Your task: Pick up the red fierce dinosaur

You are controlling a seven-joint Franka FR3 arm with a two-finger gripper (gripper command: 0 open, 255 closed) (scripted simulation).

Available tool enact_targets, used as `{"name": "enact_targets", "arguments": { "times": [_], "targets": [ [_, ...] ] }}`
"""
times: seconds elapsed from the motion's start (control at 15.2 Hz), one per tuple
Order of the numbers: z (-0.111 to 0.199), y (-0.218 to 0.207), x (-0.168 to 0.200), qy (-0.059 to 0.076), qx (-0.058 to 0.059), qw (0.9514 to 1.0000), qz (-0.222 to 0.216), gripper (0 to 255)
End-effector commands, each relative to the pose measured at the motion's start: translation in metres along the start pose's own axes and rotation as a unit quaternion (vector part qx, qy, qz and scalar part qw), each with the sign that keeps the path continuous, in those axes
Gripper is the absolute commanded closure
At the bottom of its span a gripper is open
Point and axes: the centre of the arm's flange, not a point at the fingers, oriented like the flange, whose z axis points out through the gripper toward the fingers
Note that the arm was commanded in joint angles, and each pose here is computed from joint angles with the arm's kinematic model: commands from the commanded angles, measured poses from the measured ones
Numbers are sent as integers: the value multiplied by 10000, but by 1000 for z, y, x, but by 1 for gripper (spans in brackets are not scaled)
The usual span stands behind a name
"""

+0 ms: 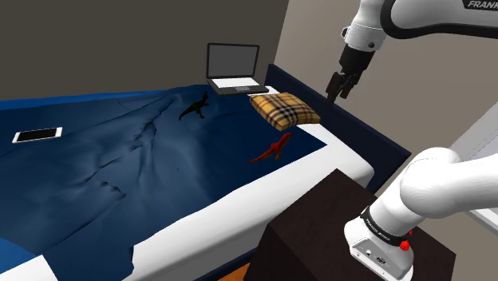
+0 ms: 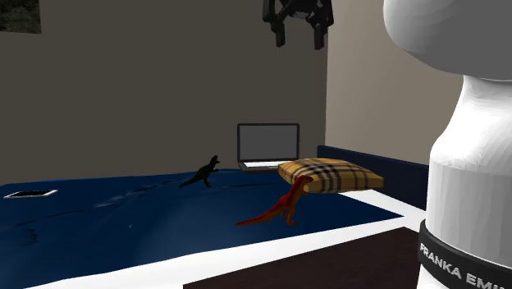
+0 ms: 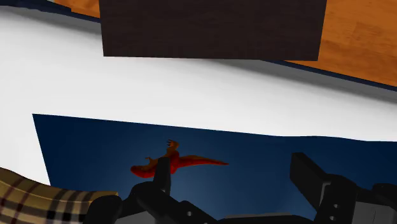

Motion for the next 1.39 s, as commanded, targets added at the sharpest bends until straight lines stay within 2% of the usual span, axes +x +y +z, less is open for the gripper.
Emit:
{"name": "enact_targets", "arguments": {
  "times": [0.0,0.33,0.66,0.99,1.32],
  "targets": [
    [0,0,0,0,0,10000,0,0],
    [54,14,39,-178,-100,9987,-459,0],
    [110,25,77,-356,-199,9949,-917,0],
    [166,34,115,-532,-299,9886,-1373,0],
    [224,41,150,-708,-397,9798,-1825,0]
  ]
}}
